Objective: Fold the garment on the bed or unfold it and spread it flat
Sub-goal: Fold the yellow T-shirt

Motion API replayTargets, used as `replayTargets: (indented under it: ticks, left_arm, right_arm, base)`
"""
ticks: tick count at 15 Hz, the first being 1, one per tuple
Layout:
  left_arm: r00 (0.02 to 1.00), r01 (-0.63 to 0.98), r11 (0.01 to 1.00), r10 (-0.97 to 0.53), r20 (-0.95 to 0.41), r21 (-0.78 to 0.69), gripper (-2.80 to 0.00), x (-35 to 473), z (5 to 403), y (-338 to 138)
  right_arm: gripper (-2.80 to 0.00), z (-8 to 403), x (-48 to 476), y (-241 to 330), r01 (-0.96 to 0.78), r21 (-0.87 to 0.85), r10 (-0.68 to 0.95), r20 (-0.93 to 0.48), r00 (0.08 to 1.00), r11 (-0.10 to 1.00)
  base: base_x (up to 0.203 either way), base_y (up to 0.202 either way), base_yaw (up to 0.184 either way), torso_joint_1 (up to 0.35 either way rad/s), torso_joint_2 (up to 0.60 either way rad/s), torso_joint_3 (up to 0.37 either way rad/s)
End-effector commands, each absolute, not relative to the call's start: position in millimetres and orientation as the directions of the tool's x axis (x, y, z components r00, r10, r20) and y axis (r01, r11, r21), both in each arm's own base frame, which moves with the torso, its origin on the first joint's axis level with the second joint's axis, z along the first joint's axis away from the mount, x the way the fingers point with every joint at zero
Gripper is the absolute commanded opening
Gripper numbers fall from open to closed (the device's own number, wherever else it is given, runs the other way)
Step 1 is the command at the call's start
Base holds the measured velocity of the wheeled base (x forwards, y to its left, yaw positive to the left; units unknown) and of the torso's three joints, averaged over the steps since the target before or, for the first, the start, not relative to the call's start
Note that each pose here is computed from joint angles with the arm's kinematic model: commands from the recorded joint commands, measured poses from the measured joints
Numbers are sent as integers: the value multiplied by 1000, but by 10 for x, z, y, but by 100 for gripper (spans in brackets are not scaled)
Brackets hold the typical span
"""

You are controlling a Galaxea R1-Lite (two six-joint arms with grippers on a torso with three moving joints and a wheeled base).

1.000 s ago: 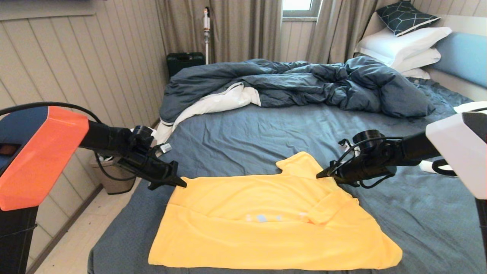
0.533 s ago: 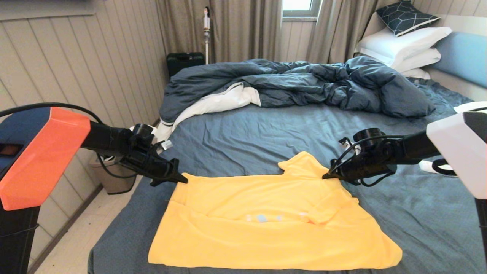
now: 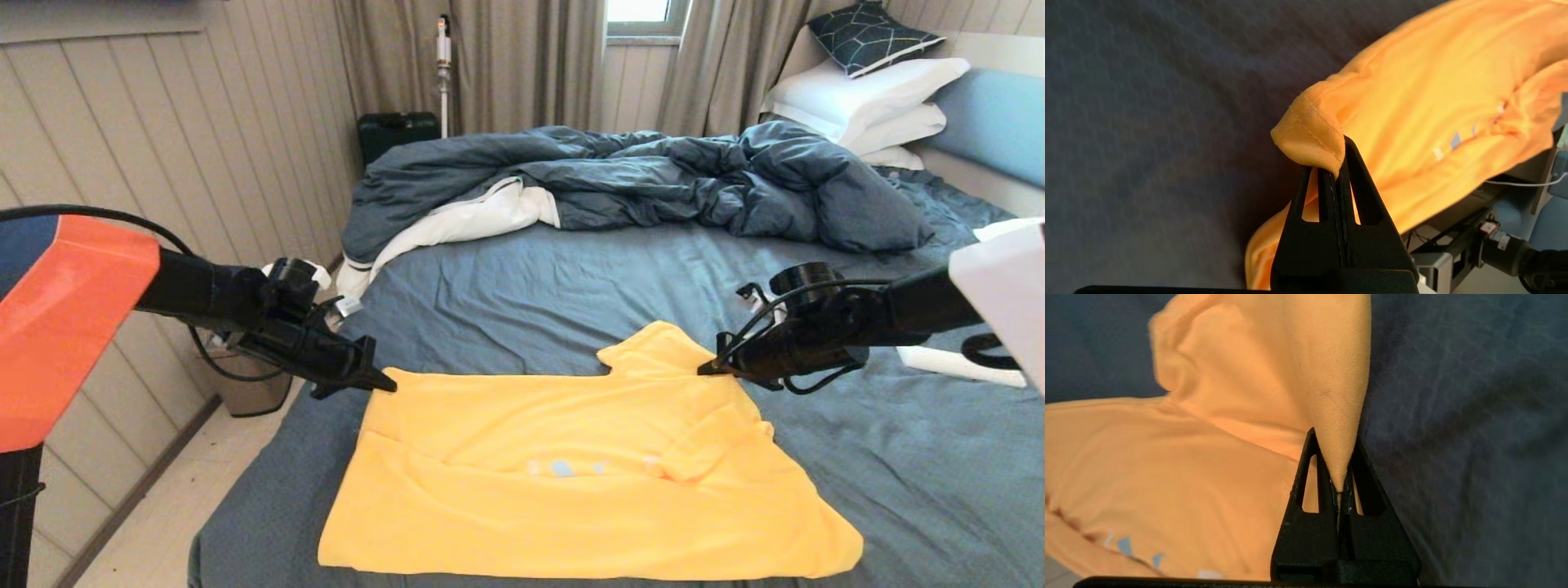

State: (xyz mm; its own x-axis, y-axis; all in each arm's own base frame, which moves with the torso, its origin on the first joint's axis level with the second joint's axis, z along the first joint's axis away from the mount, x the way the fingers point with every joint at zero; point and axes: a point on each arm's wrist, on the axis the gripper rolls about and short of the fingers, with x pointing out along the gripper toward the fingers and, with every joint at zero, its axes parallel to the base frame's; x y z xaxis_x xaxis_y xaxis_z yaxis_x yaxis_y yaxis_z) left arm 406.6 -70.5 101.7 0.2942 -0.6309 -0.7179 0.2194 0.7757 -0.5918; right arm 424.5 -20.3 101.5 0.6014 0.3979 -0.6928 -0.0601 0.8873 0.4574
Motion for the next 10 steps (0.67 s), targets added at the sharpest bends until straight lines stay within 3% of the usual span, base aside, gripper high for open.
replayTargets:
  ticks: [1, 6, 10]
  left_arm:
    - [310, 235, 772, -635, -707, -591, -280, 3934, 1196, -686]
    - [306, 232, 775, -631, -712, -587, -280, 3717, 1305, -655]
    - [294, 222, 777, -629, -719, -589, -280, 3603, 1310, -639]
  right_arm:
    - [-280, 1299, 4041, -196, -84, 454, 400, -666, 629, 887]
    - [-280, 1393, 3703, -191, -86, 448, 400, -674, 621, 890]
    - [-280, 1338, 3567, -202, -118, 422, 387, -637, 667, 899]
  base:
    - [0, 0, 0, 0, 0, 0]
    - [0, 0, 0, 0, 0, 0]
    - [0, 0, 0, 0, 0, 0]
